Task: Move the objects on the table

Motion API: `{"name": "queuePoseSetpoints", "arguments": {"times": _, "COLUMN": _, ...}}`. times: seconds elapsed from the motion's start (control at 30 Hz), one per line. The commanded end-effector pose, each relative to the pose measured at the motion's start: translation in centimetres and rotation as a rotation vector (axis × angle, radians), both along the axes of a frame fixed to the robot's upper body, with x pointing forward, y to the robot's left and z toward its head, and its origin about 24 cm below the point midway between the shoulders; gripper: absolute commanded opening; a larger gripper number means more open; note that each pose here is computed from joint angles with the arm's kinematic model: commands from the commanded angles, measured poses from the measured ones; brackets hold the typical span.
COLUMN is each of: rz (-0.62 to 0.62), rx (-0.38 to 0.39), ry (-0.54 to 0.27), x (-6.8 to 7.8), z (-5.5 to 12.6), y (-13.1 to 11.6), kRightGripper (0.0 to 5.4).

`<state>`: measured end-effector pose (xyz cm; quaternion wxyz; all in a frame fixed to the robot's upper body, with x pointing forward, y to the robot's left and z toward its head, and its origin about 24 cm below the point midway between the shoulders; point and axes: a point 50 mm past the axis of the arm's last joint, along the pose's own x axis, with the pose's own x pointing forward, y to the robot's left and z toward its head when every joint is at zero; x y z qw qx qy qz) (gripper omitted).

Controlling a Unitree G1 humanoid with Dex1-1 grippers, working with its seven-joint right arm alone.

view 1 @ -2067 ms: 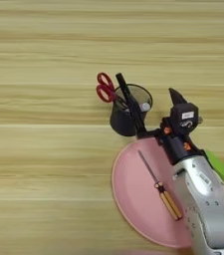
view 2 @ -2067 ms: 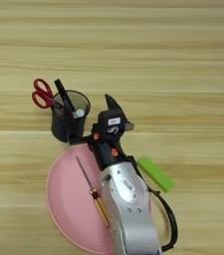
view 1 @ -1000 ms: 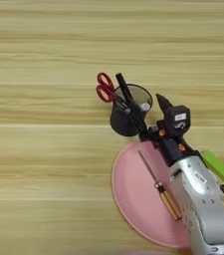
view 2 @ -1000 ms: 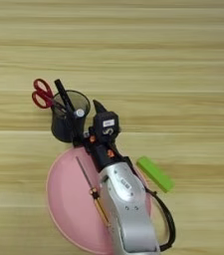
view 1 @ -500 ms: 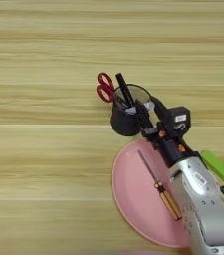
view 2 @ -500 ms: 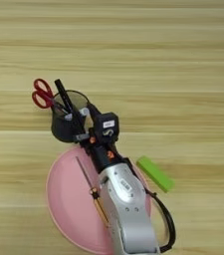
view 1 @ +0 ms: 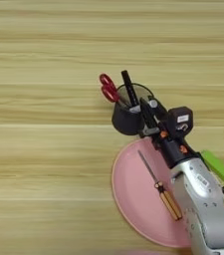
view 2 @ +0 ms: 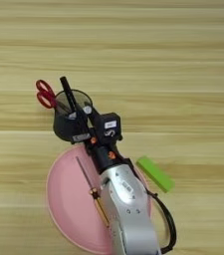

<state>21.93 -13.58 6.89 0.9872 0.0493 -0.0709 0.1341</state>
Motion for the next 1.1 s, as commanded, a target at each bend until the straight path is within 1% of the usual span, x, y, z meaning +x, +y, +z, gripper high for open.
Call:
{"name": "queuePoseSetpoints", "arguments": {"times": 0.03, "rz": -0.003, "rx": 0.008, "ry": -0.135, "x": 0.3, "z": 2.5, "y": 0.0, "kRightGripper": 0.76}}
{"name": "queuePoseSetpoints", "arguments": {"times": 0.67, "rz": -0.032, "rx": 0.028, "ry": -0.181, "x": -0.3, "z": 3.5, "y": -0.6, "kRightGripper": 0.76}}
{"name": "queuePoseSetpoints", "arguments": {"times": 1.1, "rz": -0.042, "rx": 0.039, "ry": -0.186, "x": -0.8, "z": 3.7, "y": -0.8, "kRightGripper": 0.75}}
